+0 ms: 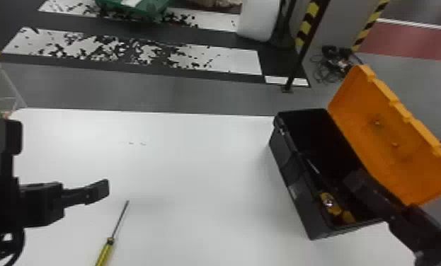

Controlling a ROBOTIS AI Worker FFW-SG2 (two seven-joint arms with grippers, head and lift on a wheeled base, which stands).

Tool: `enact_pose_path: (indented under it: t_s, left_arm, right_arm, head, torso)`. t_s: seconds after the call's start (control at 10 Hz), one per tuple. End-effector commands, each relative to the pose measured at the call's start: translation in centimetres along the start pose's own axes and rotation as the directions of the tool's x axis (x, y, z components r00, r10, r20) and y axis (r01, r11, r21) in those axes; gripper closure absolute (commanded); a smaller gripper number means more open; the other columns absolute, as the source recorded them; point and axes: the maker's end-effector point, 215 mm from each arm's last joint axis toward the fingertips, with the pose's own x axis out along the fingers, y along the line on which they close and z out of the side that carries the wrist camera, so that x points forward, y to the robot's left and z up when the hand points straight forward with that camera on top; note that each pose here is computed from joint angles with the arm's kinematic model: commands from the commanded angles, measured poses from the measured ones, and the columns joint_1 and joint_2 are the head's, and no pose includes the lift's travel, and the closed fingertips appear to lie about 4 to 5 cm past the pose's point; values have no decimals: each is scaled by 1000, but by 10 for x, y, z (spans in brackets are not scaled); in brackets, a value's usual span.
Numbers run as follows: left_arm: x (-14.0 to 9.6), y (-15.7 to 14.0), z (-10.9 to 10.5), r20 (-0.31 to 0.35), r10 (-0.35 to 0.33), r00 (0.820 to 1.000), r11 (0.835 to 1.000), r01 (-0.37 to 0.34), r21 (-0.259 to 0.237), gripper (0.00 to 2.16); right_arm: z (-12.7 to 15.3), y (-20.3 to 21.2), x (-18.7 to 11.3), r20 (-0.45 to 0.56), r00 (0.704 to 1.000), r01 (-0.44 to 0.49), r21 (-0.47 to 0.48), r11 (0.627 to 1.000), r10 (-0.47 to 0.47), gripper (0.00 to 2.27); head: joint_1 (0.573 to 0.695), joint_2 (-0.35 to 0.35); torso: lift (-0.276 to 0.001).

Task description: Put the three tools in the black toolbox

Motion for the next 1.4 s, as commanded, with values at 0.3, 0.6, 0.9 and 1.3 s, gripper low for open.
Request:
enact_pose_path:
  t_s: [0.3,0.6,0.9,1.3]
  left_arm:
    - [30,-20,-58,-146,-24,989,1000,24,-3,80]
    - [36,-25,-71,-177,-45,983,999,43,-14,80]
    - [38,-19,-80,-198,-28,980,1000,27,-9,80]
    - [48,-9,-94,-240,12,971,1000,-14,-6,76]
  right_arm:
    - [-1,-1,0,-7,1000,6,-4,1000,-6,76]
    - [-1,-1,3,-7,1000,7,-5,1000,-7,76]
    - [-1,0,6,-2,1000,0,3,1000,0,76]
    - [-4,-3,12,-3,1000,-8,13,1000,8,76]
  head:
    - [695,-207]
    - [695,-225]
    - [695,-228]
    - [695,-213]
  torso:
    - [-55]
    - [-55]
    - [-55]
    - [-55]
